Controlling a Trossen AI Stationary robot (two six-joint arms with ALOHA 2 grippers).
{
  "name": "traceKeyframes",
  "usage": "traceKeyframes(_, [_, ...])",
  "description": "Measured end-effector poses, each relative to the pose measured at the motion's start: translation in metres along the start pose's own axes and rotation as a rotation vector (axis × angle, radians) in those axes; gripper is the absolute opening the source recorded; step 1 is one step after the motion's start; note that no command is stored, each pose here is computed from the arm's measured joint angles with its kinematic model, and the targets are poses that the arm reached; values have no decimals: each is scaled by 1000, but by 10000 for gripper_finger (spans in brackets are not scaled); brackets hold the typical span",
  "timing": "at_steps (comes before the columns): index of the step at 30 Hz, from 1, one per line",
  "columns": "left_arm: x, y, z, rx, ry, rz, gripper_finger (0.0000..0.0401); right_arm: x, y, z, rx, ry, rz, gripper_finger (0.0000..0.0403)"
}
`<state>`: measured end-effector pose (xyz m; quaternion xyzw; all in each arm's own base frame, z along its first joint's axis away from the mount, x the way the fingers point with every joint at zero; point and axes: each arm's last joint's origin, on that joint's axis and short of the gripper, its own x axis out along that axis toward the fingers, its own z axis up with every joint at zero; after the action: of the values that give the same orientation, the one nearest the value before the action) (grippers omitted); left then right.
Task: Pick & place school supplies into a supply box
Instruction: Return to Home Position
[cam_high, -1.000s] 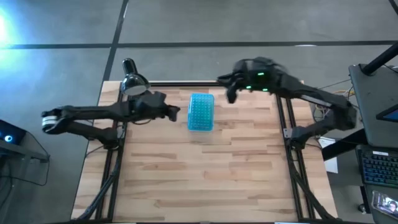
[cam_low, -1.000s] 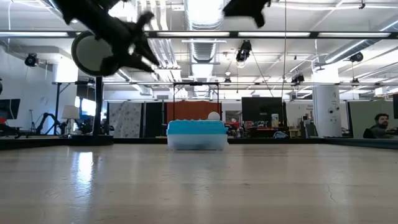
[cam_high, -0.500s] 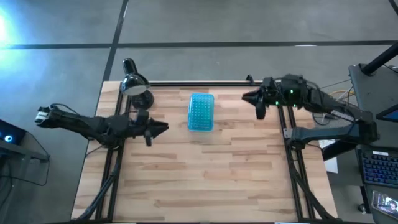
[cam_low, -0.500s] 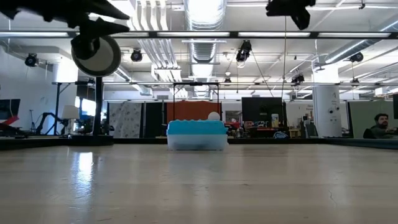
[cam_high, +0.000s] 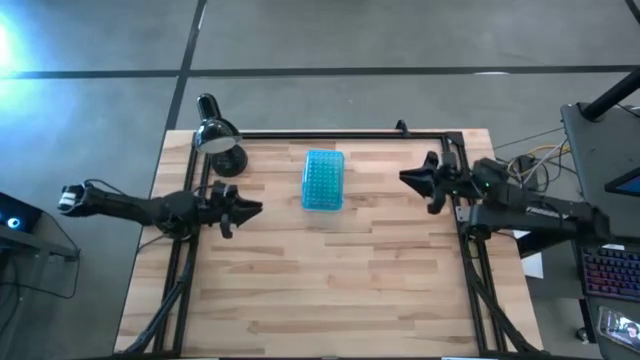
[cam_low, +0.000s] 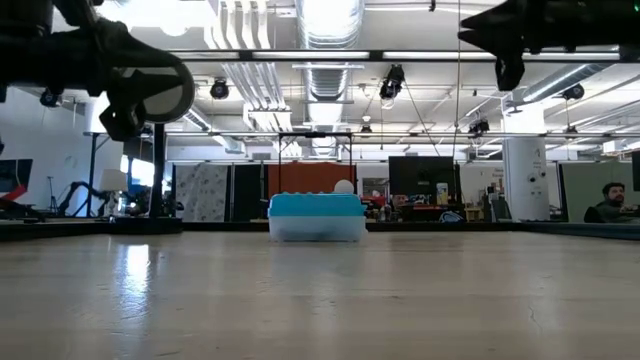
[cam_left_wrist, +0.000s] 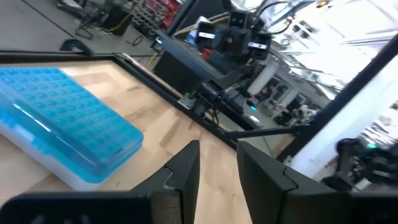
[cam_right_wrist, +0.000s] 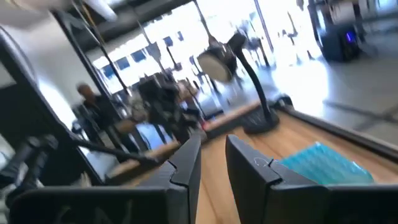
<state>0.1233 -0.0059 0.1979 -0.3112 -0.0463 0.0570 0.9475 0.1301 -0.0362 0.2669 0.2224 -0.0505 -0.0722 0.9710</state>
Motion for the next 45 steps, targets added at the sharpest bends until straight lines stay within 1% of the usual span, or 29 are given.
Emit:
traceKeyframes(3, [-4, 7, -3, -4, 4, -23, 91, -9, -6, -14, -8, -99, 52, 68])
traceKeyframes(6, [-7, 16, -10, -10, 8, -8, 91, -17, -11, -28, -16, -156, 82, 68])
traceKeyframes(9, [-9, 21, -17, -10, 32, 10, 91, -22, -20, -46, -21, -131, 68, 68])
traceKeyframes(11, [-10, 26, -23, 4, 95, 57, 91, -24, -25, -58, -18, -109, 57, 68])
traceKeyframes(13, [-10, 28, -26, 10, 122, 78, 91, -25, -30, -68, -15, -88, 46, 68])
traceKeyframes(14, [-10, 29, -27, 14, 139, 91, 91, -26, -33, -74, -13, -72, 38, 68])
traceKeyframes(18, [-11, 32, -32, 24, 183, 124, 91, -25, -41, -90, 9, 82, -46, 68])
traceKeyframes(21, [-14, 34, -32, 25, 191, 129, 91, -27, -46, -100, 24, 187, -99, 68])
traceKeyframes(23, [-16, 33, -30, 20, 167, 117, 91, -30, -49, -107, 35, 252, -132, 68])
traceKeyframes(24, [-16, 33, -28, 18, 154, 112, 91, -31, -49, -107, 35, 258, -140, 68])
traceKeyframes(26, [-18, 32, -25, 12, 121, 102, 91, -32, -49, -105, 28, 221, -144, 68])
traceKeyframes(29, [-20, 32, -20, 4, 68, 97, 91, -34, -47, -102, 23, 186, -130, 68])
traceKeyframes(33, [-26, 30, -10, -11, -47, 60, 91, -39, -42, -94, 11, 101, -87, 68])
traceKeyframes(35, [-26, 31, -9, -11, -60, 72, 91, -42, -40, -90, 4, 51, -62, 68])
traceKeyframes(37, [-26, 29, -4, -16, -108, 54, 91, -44, -38, -87, -1, 12, -43, 68])
traceKeyframes(40, [-26, 29, -3, -18, -127, 51, 91, -44, -36, -84, -4, -19, -24, 68])
traceKeyframes(45, [-25, 30, -4, -15, -106, 67, 91, -44, -32, -87, -1, 7, 20, 68])
